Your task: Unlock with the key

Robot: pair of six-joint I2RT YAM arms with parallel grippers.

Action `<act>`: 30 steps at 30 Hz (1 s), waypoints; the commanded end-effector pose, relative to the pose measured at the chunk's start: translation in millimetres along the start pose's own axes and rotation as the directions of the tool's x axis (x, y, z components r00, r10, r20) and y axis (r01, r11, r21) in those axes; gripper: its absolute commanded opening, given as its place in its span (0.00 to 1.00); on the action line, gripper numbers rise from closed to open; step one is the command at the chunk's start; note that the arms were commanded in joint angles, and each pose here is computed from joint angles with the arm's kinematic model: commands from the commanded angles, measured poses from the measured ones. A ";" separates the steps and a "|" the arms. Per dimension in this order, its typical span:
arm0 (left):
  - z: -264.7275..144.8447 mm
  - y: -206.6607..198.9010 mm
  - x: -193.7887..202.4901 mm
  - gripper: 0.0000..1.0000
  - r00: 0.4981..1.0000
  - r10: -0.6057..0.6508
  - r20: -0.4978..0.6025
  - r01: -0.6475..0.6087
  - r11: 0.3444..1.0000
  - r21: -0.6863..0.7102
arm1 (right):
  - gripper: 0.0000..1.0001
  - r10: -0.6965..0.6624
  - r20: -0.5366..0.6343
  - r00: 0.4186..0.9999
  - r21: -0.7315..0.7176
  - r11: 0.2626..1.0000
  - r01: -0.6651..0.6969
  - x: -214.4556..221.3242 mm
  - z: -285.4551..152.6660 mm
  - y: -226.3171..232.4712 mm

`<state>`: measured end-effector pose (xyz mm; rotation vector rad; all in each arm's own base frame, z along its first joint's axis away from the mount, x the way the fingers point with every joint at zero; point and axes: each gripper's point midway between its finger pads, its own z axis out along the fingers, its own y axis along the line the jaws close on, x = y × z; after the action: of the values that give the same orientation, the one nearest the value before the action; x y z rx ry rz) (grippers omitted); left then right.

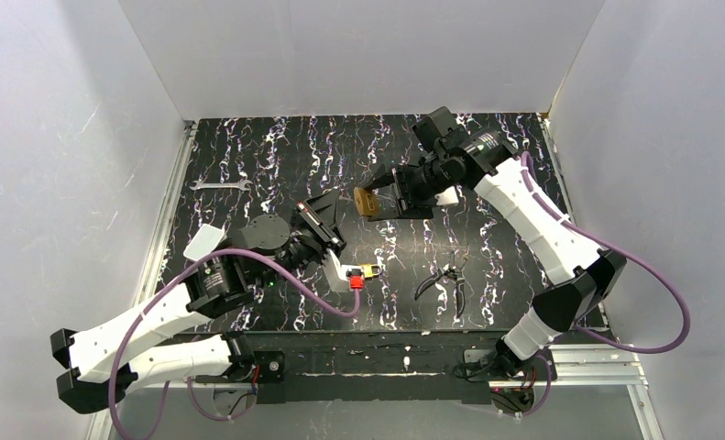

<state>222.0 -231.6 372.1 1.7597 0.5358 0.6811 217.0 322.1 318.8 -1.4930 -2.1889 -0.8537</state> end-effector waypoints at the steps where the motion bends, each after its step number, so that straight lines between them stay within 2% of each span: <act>1: 0.1 -7.4 6.2 0.00 0.999 0.008 -0.042 -0.007 1.000 0.016 | 0.01 -0.011 -0.056 0.998 -0.057 0.998 0.007 21.8 -14.6 16.4; 17: 3.6 -29.4 4.7 0.00 0.998 0.052 -0.046 -0.049 0.996 0.075 | 0.01 -0.024 -0.047 0.999 -0.009 1.000 0.023 25.1 -4.0 13.0; 30: 0.7 -26.1 5.9 0.00 0.998 0.045 -0.050 -0.042 0.998 0.052 | 0.01 -0.058 -0.031 0.998 0.012 0.998 0.058 29.4 -1.1 2.2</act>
<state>226.8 -224.1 344.4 1.8301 0.5561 0.7397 214.7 337.9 310.6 -1.4568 -2.2306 -0.7892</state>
